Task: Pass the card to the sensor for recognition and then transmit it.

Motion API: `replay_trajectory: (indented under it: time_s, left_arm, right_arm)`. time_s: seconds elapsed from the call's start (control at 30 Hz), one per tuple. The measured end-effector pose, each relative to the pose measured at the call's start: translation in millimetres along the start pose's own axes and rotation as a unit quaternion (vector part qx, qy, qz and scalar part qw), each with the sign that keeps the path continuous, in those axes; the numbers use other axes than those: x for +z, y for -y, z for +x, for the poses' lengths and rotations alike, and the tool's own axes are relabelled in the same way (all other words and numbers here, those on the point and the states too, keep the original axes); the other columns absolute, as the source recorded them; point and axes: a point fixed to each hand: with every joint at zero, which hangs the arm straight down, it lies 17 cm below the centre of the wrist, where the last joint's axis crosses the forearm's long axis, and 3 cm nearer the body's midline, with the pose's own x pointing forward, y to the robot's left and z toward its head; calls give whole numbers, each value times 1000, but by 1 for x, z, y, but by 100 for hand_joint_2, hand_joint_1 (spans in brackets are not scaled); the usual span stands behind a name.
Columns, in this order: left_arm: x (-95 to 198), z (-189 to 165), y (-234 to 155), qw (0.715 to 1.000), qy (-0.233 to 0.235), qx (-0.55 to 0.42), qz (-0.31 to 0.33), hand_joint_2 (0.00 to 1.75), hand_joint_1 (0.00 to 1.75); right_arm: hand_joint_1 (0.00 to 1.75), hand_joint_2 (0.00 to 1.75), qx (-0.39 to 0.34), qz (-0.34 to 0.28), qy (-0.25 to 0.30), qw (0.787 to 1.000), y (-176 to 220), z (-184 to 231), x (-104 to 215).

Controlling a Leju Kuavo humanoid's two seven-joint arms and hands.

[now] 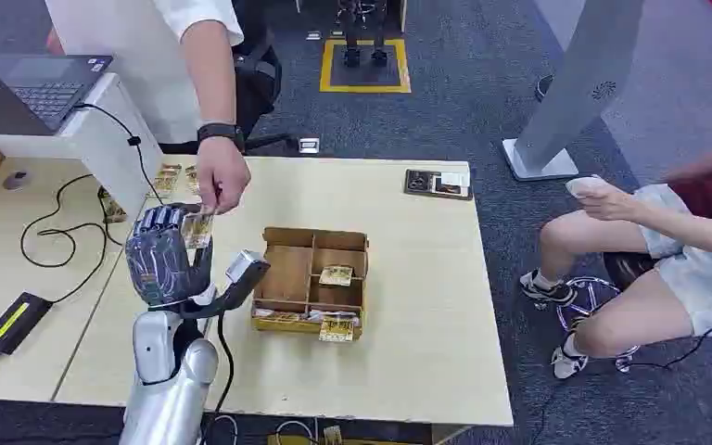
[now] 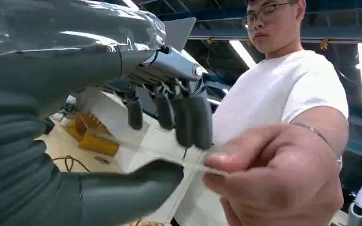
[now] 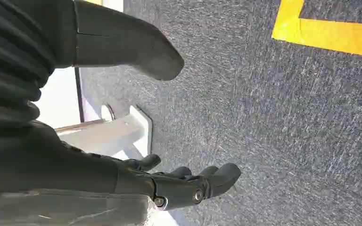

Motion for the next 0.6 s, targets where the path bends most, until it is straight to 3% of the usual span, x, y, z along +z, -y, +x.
replay_trajectory:
  time_s: [0.6]
  left_arm:
    - [0,9,4,1000,16,7,-4,175,175]
  right_arm:
    - [0,175,3,-1,2,1000,1,0,-1]
